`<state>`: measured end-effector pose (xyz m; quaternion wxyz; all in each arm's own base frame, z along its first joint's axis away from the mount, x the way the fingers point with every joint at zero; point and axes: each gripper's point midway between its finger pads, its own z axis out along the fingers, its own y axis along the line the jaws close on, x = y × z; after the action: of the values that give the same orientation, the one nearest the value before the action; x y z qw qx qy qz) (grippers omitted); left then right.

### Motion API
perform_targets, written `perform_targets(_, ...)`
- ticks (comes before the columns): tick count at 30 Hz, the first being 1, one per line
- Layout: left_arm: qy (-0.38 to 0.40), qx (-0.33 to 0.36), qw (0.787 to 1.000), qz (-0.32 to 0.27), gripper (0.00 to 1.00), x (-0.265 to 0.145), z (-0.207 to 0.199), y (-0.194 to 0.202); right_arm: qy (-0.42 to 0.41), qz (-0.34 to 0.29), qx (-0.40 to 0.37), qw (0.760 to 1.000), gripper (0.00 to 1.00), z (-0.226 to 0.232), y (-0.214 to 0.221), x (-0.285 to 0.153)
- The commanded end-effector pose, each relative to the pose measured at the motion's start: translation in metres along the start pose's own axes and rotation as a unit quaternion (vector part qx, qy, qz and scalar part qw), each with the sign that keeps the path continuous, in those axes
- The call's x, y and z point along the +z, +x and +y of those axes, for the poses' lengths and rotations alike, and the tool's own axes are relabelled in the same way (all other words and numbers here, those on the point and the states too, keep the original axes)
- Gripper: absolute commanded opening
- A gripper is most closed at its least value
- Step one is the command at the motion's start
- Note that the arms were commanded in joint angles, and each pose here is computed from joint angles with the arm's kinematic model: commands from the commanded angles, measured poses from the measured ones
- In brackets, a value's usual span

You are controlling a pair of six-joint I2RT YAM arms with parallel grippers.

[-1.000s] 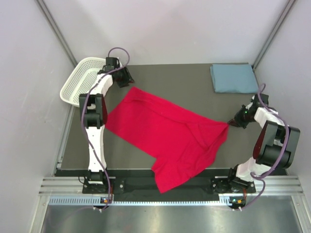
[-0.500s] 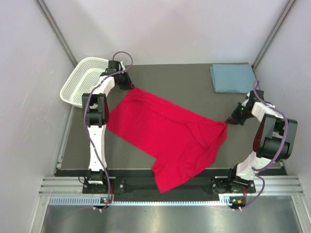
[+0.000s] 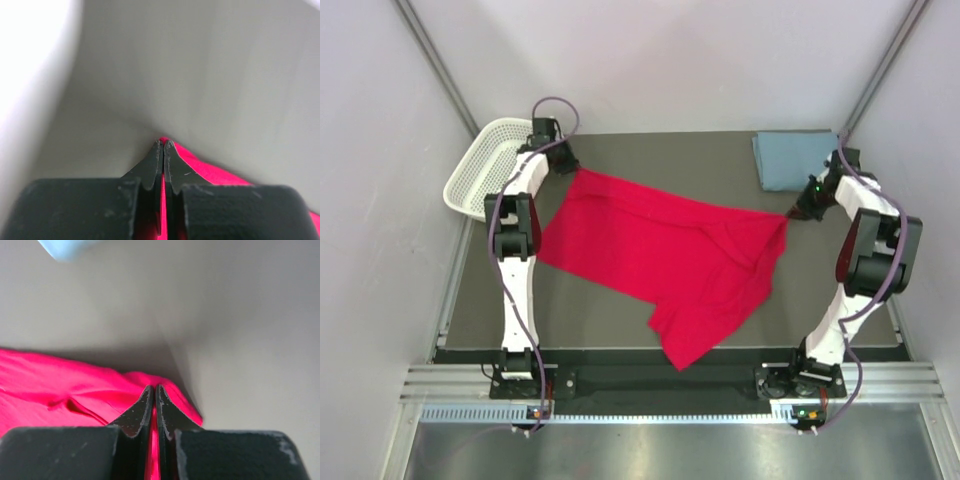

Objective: Fold and stack the t-shirts

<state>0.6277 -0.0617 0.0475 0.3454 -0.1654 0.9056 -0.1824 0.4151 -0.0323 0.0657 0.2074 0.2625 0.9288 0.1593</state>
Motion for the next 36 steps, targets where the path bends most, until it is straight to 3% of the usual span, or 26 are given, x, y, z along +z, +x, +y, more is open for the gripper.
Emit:
perform_targets(1,-0.005,-0.003,0.997,-0.077,0.04,-0.014,0.005,-0.062,0.005,-0.017,-0.031,0.999,0.00,0.013,-0.024,0.002)
perform_targets(2,0.002,-0.001,0.997,-0.077,0.24,-0.016,-0.001,-0.065,0.003,-0.020,-0.035,0.999,0.01,0.017,-0.030,0.000)
perform_targets(3,0.001,-0.003,0.997,-0.076,0.35,-0.018,-0.003,-0.065,0.005,-0.017,-0.038,0.999,0.04,0.017,-0.030,0.001)
perform_targets(4,-0.009,-0.006,0.997,-0.072,0.42,-0.023,-0.003,-0.063,0.011,-0.017,-0.043,0.999,0.07,0.017,-0.031,-0.001)
perform_targets(5,-0.015,-0.003,0.997,-0.080,0.49,-0.035,-0.009,-0.068,0.019,-0.012,-0.045,0.999,0.25,0.016,-0.030,-0.007)
perform_targets(8,-0.039,-0.005,0.995,-0.087,0.59,-0.063,-0.013,-0.070,0.058,-0.007,-0.070,0.996,0.47,0.012,-0.025,-0.027)
perform_targets(10,-0.067,-0.011,0.995,-0.069,0.60,-0.072,-0.001,-0.055,0.082,-0.028,-0.108,0.990,0.52,0.017,-0.026,-0.047)
perform_targets(14,-0.061,-0.009,0.997,-0.050,0.49,-0.099,-0.004,-0.035,0.066,-0.037,-0.193,0.978,0.59,0.065,0.000,-0.066)
perform_targets(16,-0.042,-0.013,0.999,-0.006,0.42,-0.097,-0.001,0.000,0.016,-0.032,-0.236,0.971,0.58,0.099,0.017,-0.062)
perform_targets(17,-0.024,0.002,1.000,-0.001,0.41,-0.103,-0.020,0.009,-0.006,-0.018,-0.257,0.966,0.57,0.115,0.033,-0.055)
perform_targets(23,0.023,0.040,0.998,0.052,0.41,-0.114,-0.044,0.061,-0.095,0.033,-0.298,0.949,0.48,0.165,0.063,-0.014)
perform_targets(31,0.053,0.042,0.992,0.104,0.42,-0.134,-0.061,0.101,-0.083,0.056,-0.333,0.937,0.49,0.166,0.072,0.033)
perform_targets(36,0.055,0.038,0.991,0.112,0.42,-0.145,-0.057,0.113,-0.087,0.066,-0.331,0.937,0.40,0.170,0.074,0.047)
